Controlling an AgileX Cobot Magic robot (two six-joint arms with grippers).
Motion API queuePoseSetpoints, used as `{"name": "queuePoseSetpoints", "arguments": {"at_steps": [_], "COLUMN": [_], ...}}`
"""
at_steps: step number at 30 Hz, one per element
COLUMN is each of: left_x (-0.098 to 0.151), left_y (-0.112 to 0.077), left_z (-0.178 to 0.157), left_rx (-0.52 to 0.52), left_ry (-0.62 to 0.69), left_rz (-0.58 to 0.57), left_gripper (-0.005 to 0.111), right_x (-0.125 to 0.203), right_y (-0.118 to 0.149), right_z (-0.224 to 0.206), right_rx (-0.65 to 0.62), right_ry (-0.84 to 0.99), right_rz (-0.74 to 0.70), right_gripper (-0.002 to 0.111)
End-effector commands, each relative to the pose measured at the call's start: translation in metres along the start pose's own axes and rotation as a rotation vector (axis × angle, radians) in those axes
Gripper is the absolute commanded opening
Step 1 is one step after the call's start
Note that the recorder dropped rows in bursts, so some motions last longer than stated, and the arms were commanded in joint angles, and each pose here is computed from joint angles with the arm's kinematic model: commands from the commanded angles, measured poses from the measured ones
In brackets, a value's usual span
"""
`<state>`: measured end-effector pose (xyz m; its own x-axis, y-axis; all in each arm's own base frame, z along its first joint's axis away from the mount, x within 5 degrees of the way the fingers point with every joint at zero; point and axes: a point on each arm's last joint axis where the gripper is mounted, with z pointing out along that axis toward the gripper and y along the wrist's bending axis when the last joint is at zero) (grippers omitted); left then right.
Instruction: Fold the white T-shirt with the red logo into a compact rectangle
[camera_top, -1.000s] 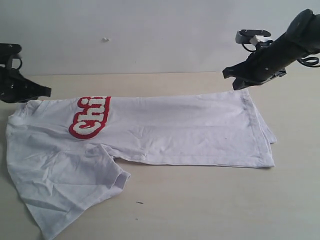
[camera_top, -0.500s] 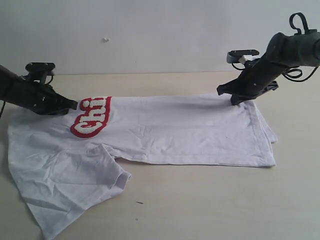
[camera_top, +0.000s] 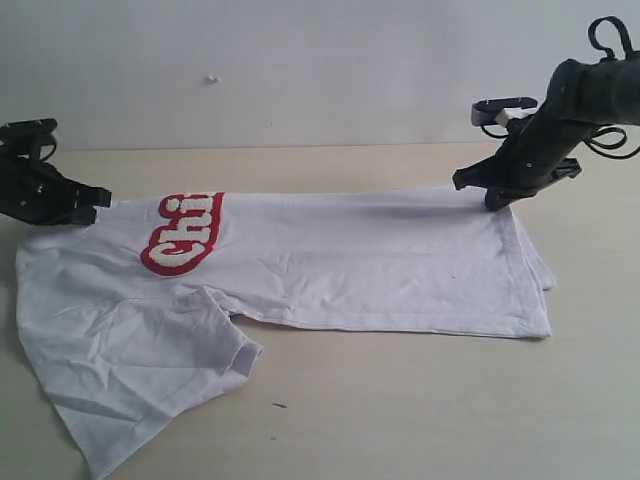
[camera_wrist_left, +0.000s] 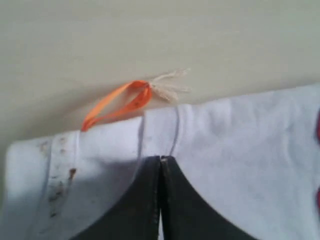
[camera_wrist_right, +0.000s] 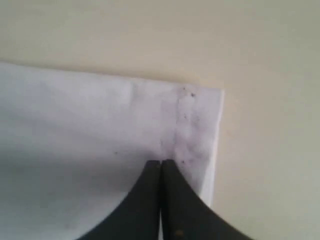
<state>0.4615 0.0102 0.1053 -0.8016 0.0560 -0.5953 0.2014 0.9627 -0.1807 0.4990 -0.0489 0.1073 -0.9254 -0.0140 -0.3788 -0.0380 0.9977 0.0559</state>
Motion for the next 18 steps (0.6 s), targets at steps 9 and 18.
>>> {"name": "queuePoseSetpoints", "arguments": {"at_steps": [9, 18], "left_x": [-0.019, -0.003], "left_y": [-0.038, -0.050], "left_z": [-0.099, -0.130], "left_rx": [0.114, 0.098], "left_ry": [-0.053, -0.067], "left_rz": [0.088, 0.116], "left_gripper": [0.000, 0.000], "right_x": [0.014, 0.034], "right_y": [0.014, 0.011], "right_z": [-0.088, -0.071], "right_rx": [-0.092, -0.040], "right_ry": [0.100, 0.005], "right_rz": [-0.020, 0.155], "right_gripper": [0.000, 0.044]}}
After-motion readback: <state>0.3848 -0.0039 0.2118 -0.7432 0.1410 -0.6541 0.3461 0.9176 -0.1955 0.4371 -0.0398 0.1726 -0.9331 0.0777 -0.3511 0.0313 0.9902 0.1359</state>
